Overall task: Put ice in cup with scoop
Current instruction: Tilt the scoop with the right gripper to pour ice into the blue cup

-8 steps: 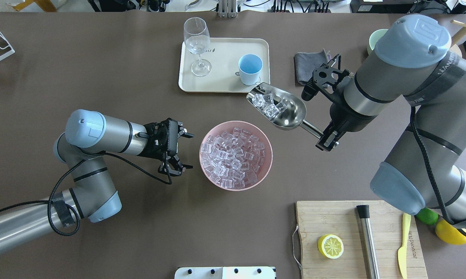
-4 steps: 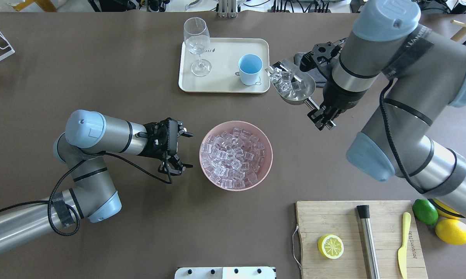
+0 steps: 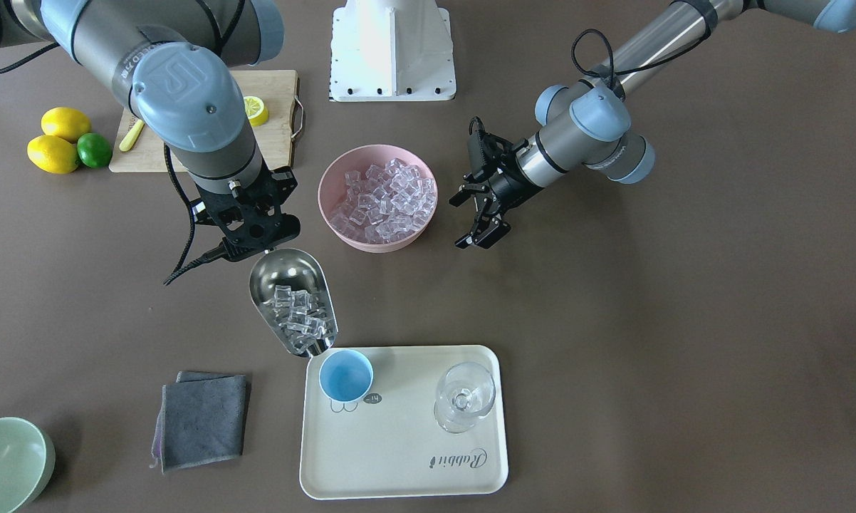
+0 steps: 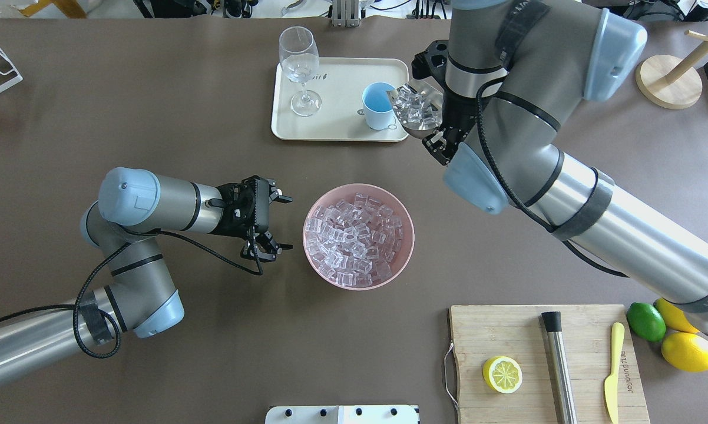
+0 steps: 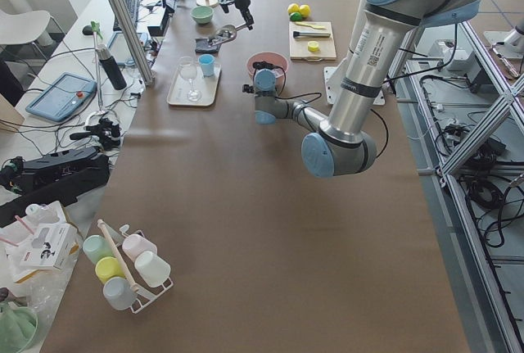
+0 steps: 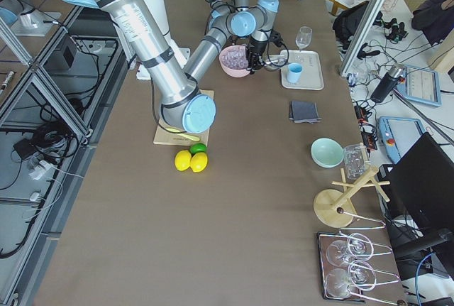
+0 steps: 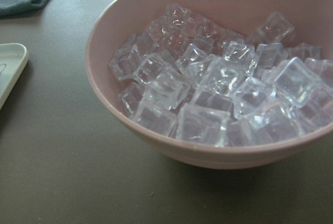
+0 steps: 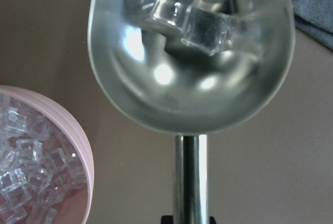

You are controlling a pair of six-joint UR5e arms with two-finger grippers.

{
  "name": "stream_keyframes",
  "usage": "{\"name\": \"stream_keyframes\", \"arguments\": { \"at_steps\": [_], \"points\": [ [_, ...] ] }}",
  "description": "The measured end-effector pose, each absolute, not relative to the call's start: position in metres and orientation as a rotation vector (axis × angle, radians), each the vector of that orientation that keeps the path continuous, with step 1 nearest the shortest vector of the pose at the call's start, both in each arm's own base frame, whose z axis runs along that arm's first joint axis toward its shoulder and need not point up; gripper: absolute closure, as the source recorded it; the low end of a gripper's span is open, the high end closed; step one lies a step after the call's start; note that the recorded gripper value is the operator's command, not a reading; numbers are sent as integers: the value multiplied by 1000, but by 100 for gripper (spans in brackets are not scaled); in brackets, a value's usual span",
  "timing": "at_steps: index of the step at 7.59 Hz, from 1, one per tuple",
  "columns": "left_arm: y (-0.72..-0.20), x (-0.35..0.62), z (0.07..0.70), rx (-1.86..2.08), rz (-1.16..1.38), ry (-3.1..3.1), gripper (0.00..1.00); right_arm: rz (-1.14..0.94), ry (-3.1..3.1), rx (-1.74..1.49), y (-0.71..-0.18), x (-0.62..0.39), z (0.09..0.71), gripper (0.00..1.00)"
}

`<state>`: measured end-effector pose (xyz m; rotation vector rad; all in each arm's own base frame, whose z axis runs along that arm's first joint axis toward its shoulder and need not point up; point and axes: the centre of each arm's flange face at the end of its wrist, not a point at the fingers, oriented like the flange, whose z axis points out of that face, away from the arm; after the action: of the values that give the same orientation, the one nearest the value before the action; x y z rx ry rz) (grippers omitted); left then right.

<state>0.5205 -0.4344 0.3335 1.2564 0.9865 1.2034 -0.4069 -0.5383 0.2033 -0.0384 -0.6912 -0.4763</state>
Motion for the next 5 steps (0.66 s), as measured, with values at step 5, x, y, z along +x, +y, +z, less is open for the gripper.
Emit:
{"name": "stream_keyframes", "arguments": {
  "at_steps": [5],
  "points": [
    [-435, 520, 333, 1266, 1197, 976, 2, -415, -770, -260, -598, -446, 183, 100]
  ]
}}
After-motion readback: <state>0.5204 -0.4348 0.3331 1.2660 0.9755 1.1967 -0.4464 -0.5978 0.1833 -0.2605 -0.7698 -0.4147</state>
